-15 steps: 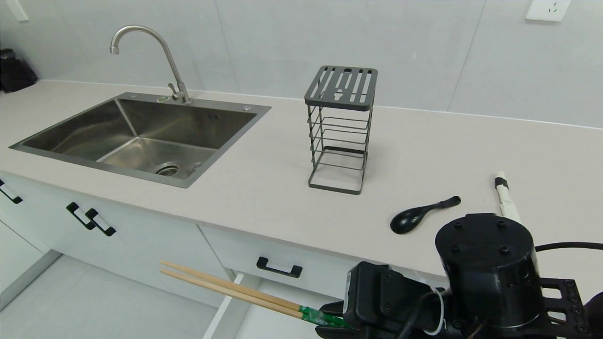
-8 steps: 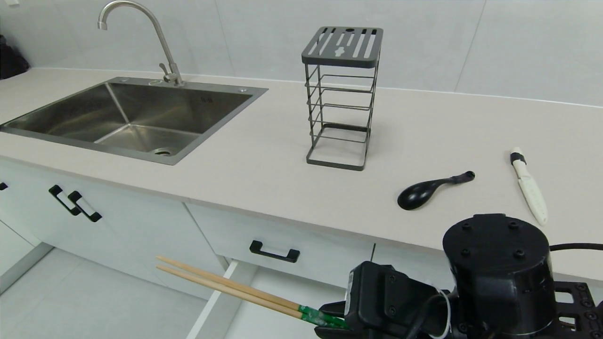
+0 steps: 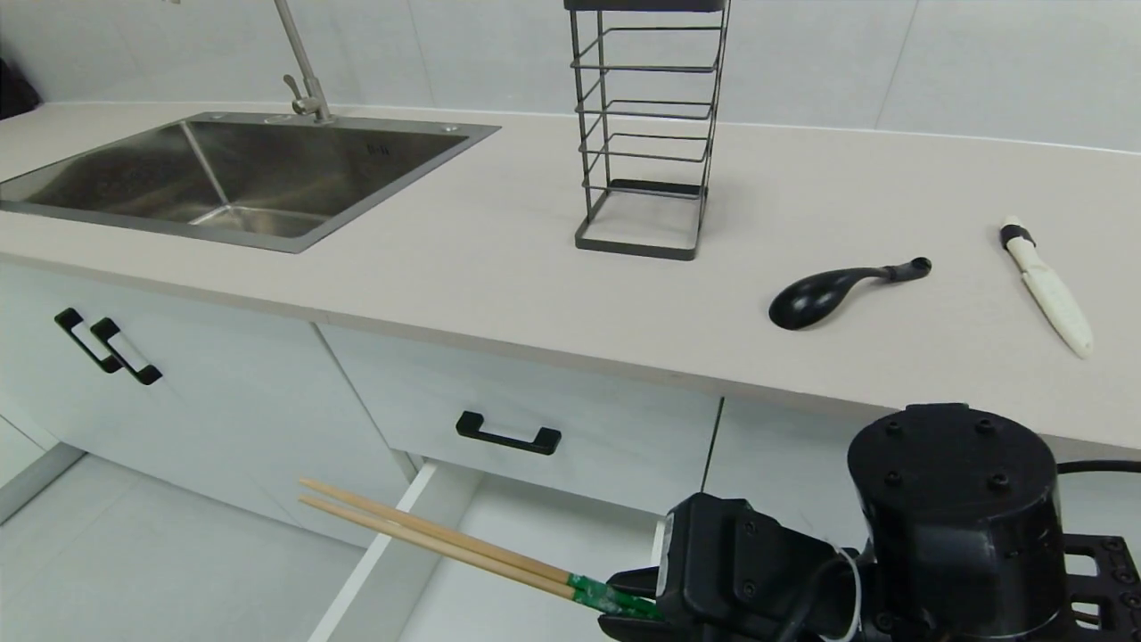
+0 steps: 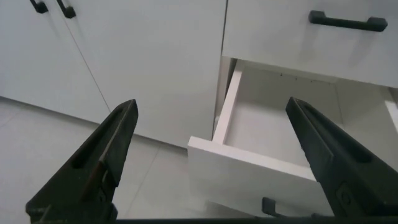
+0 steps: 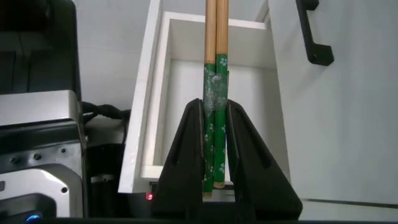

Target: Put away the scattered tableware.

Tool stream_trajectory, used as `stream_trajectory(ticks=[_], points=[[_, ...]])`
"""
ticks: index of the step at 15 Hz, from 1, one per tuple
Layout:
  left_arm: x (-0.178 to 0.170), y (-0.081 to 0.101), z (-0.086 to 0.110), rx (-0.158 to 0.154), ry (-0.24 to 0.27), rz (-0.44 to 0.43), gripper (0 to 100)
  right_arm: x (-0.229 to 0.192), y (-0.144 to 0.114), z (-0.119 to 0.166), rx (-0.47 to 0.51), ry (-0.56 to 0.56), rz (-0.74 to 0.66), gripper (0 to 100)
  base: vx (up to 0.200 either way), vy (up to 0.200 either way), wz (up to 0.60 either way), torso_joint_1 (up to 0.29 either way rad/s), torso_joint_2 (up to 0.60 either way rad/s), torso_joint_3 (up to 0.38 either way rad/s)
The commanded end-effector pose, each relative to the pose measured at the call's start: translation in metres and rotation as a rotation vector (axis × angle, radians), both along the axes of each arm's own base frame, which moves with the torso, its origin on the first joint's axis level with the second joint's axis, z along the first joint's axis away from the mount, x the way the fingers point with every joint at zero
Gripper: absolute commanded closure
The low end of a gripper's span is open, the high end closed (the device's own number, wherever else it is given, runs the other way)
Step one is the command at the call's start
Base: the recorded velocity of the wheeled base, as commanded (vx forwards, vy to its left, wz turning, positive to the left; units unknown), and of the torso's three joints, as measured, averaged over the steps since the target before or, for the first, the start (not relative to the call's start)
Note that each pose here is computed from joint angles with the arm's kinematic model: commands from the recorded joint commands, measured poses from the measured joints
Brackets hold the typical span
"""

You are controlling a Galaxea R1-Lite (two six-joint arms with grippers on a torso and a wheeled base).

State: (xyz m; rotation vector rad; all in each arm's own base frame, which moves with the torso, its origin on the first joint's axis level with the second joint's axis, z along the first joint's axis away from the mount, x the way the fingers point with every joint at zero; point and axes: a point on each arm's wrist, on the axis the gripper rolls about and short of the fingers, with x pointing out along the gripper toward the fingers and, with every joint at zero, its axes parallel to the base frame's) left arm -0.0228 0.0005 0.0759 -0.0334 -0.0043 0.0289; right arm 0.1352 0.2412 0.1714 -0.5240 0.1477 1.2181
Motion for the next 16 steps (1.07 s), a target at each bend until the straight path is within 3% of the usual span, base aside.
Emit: stream_trajectory(ticks=[1,4,6,8,11,12,16], points=[[0.000,0.000,0.000,-0.002,0.001,0.000,0,0.000,0.000,0.001,0.003,-0.003,0.001,100,0.000,0.000,0.00,-0.271,0.34,0.119],[0.000,0.000,0.000,0.000,0.001,0.002,0,-0.007,-0.007,0.002,-0.025,0.003,0.002,100,0.000,0.000,0.00,-0.259,0.34,0.119],[0.000,0.000,0.000,0.000,0.001,0.000,0,-0.014,-0.020,0.020,-0.038,-0.005,-0.028,100,0.000,0.000,0.00,-0.193,0.29,0.122],[0.000,0.000,0.000,-0.002,0.001,0.002,0,-0.022,-0.037,0.038,-0.159,0.018,-0.104,100,0.000,0.000,0.00,-0.066,0.27,0.085],[0.000,0.000,0.000,0.000,0.001,0.000,0,-0.023,-0.011,0.026,-0.182,-0.007,-0.117,100,0.000,0.000,0.00,-0.009,0.15,0.038],[0.000,0.000,0.000,0.000,0.001,0.002,0,-0.016,0.008,0.022,-0.172,0.002,-0.139,100,0.000,0.000,0.00,0.000,0.00,0.000],[0.000,0.000,0.000,0.000,0.001,0.000,0,-0.003,0.040,-0.006,-0.172,0.110,-0.205,100,0.000,0.000,0.00,0.001,0.00,0.016]])
